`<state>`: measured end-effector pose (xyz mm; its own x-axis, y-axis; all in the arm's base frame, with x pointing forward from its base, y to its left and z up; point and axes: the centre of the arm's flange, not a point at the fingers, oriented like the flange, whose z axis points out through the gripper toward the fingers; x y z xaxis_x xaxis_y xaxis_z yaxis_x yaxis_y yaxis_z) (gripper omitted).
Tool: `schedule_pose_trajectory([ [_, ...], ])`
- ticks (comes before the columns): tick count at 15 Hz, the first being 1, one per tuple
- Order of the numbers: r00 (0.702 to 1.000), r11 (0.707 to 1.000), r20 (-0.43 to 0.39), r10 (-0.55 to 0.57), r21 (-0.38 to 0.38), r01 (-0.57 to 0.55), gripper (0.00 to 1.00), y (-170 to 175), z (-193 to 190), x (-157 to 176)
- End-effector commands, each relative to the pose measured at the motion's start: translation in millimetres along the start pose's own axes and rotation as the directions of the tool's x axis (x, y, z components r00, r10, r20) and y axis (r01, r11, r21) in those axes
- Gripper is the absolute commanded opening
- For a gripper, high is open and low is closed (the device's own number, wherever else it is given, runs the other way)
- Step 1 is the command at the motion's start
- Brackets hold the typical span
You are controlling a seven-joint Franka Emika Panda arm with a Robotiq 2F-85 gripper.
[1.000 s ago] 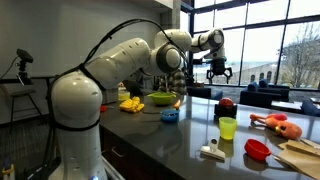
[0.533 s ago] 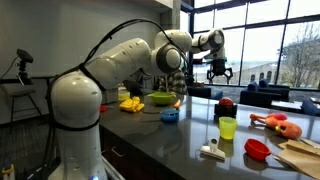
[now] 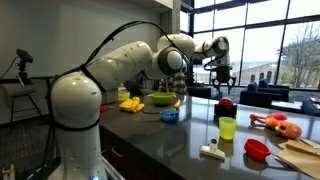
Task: Press the orange button
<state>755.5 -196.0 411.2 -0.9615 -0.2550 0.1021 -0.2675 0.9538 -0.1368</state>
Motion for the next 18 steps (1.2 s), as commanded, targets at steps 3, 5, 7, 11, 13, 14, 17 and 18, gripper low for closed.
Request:
schedule_pose_trajectory([
  [3,1.000,1.000,0.003,0.027,-0.008,-0.027,0.06,-13,-13,-13],
  [5,0.999,1.000,0.024,0.022,-0.013,-0.022,0.00,-10,-24,-12],
  [7,0.999,1.000,0.047,0.013,-0.018,-0.013,0.00,-6,-36,-12],
  [11,0.996,1.000,0.089,0.004,-0.011,-0.003,0.00,2,-52,-16],
  [13,0.994,1.000,0.109,0.007,0.001,-0.007,0.00,3,-57,-18],
  [14,0.992,1.000,0.128,0.006,0.003,-0.006,0.00,3,-58,-18],
  [17,0.982,1.000,0.191,0.001,0.001,-0.001,0.00,4,-60,-21],
  [18,0.979,1.000,0.201,0.000,0.003,-0.001,0.00,4,-60,-22],
])
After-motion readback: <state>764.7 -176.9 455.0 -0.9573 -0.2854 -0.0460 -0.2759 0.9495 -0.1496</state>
